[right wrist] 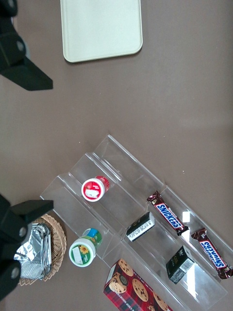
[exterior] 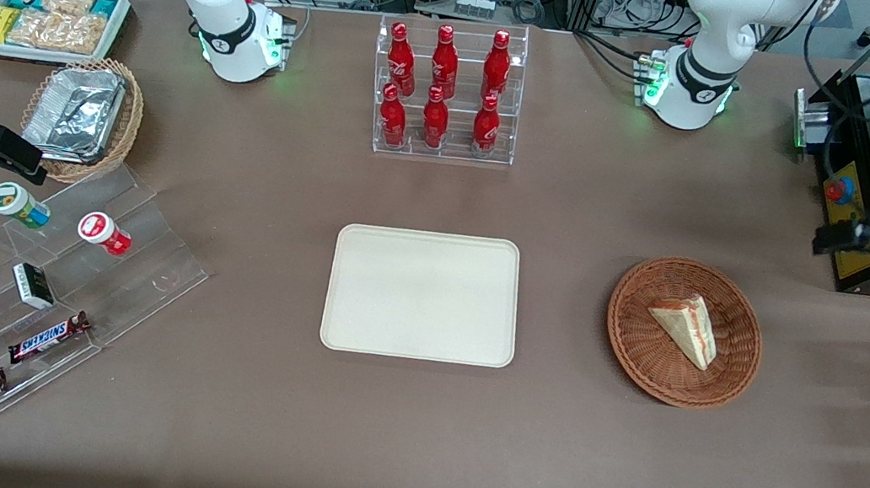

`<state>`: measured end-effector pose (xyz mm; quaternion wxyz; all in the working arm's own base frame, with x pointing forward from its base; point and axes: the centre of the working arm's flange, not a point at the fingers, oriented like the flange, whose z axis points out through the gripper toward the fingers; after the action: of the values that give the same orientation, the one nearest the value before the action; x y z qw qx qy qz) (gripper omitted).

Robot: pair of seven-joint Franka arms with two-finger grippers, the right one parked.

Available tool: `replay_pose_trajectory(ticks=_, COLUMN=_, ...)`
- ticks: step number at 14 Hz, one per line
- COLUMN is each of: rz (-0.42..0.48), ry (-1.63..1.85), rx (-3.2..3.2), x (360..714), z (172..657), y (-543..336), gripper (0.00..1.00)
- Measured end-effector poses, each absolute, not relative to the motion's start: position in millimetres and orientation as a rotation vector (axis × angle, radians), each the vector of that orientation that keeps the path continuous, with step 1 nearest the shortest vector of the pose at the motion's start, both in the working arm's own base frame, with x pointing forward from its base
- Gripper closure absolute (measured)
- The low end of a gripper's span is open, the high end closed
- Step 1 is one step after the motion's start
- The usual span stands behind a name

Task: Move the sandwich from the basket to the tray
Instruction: 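Move the left gripper over the wicker basket above the wrapped sandwich, then lower the left gripper and close it on the wrapped sandwich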

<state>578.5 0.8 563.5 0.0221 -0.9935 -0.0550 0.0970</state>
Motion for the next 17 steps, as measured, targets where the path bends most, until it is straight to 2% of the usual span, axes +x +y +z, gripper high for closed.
replay_pose_trajectory(ticks=5, rz=0.192, ry=-0.599, rx=-3.018, x=591.5, z=491.7, y=-18.9, gripper=0.0)
replay_pose_trajectory(ticks=8, rz=0.125, ry=-0.811, rx=-2.971, x=587.0, z=439.6, y=-51.4, gripper=0.0)
replay_pose_trajectory(ticks=13, rz=0.027, ry=-0.861, rx=-2.988, x=565.3, z=361.5, y=-56.8, gripper=0.0)
replay_pose_trajectory(ticks=17, rz=-0.033, ry=-0.894, rx=-2.998, x=545.2, z=319.4, y=-54.7, gripper=0.0)
